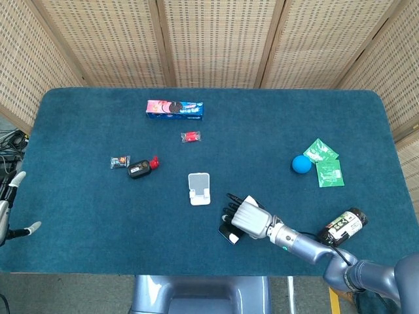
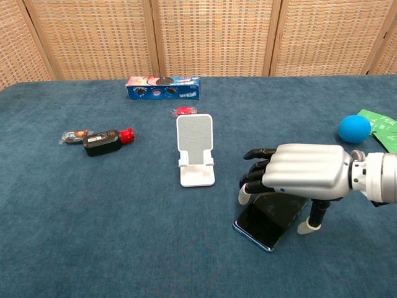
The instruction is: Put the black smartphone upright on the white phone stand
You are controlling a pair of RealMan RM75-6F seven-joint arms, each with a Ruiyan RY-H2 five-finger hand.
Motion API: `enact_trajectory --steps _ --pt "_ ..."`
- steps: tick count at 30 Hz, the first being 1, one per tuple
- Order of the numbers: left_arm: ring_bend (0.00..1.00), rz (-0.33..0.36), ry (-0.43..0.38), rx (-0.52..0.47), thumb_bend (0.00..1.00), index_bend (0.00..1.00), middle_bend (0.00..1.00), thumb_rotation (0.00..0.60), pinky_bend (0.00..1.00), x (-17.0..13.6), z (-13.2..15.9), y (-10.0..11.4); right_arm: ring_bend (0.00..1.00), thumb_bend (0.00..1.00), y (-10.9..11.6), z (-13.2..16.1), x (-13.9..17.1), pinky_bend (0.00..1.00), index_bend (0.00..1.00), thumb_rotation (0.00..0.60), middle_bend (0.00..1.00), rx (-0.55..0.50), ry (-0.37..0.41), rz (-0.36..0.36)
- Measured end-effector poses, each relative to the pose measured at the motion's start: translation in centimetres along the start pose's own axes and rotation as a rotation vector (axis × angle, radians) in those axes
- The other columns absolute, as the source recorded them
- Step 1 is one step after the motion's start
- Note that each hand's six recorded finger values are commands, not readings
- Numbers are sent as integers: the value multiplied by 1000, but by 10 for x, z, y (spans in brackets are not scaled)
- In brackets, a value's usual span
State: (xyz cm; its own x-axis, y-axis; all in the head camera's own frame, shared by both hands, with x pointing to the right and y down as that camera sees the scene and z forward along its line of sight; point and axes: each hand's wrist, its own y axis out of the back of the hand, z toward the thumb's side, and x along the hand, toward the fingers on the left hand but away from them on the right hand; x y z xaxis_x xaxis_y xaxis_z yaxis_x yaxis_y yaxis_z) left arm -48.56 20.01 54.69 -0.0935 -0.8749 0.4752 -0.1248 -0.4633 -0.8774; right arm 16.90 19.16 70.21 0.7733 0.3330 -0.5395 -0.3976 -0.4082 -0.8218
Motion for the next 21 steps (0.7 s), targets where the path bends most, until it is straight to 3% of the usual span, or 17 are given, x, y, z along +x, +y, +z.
enact_trajectory --steps 15,21 --pt "0 -2 2 -3 0 0 0 600 0 1 -1 0 269 67 -8 2 -6 216 321 600 318 17 24 56" --pt "0 -3 3 -4 0 0 0 600 0 1 -1 -1 387 197 -11 2 -7 359 491 600 447 -1 33 69"
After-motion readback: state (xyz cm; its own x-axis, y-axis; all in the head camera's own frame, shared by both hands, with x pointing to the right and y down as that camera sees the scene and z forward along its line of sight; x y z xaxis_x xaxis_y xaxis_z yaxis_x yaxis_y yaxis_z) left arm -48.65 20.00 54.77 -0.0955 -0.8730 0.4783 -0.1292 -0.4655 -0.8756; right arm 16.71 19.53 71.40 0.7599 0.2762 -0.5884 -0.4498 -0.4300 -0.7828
